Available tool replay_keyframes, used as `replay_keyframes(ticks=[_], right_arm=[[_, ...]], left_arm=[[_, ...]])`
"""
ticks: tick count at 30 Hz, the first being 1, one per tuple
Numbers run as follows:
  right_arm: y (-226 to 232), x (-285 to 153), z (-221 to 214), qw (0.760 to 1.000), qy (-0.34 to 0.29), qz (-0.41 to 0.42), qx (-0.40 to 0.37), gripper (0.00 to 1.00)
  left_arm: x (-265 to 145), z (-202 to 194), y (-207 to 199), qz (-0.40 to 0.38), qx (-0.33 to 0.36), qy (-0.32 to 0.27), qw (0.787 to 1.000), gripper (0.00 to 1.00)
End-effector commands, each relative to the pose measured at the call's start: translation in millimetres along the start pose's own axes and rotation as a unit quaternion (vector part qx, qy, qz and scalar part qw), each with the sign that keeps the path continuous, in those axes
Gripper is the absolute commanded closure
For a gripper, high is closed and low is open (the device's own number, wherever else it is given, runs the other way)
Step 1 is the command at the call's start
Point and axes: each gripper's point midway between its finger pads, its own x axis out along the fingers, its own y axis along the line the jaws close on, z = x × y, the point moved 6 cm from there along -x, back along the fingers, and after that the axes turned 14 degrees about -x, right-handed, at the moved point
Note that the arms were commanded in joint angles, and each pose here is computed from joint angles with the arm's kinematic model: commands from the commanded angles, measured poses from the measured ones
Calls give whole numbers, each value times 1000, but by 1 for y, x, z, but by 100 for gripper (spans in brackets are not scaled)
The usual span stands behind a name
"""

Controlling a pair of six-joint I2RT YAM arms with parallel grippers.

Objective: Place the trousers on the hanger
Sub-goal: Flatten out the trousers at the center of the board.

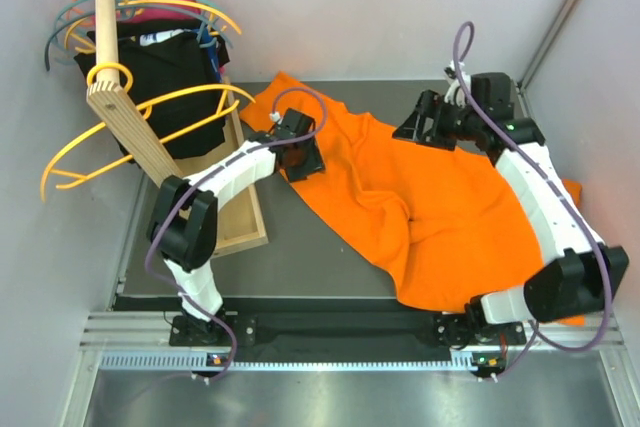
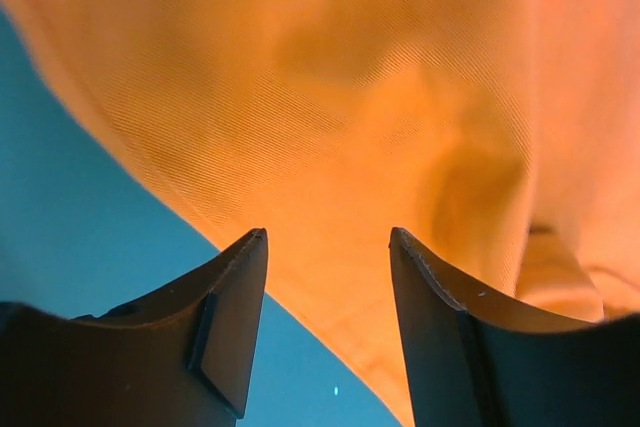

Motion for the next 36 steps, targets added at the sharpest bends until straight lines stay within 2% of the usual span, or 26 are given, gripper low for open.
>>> replay_keyframes(ticks=[1, 4, 7, 13, 16, 25, 27, 36], right_arm=[[3, -29, -1, 1000, -23, -10, -19, 20], [3, -42, -11, 1000, -22, -14, -11, 20], [3, -56, -16, 999, -28, -16, -6, 20], [0, -67, -26, 999, -24, -25, 15, 18], [-2, -71, -31, 999, -19, -40, 30, 18], [1, -86, -31, 998, -10, -49, 23, 17], [-1, -87, -32, 998, -8, -53, 25, 17], [-4, -85, -38, 998, -3, -56, 34, 17]], left_arm=[[-3, 27, -1, 10, -39, -18, 999, 43], [6, 48, 5, 27, -70, -36, 997, 42], [9, 59, 20, 76, -101, -42, 991, 42], [-4, 76, 39, 139, -122, -97, 978, 42], [-3, 79, 53, 161, -141, -105, 971, 40], [27, 99, 74, 165, -179, -104, 964, 43], [36, 96, 79, 165, -190, -87, 964, 43], [61, 96, 73, 142, -201, -63, 967, 43]])
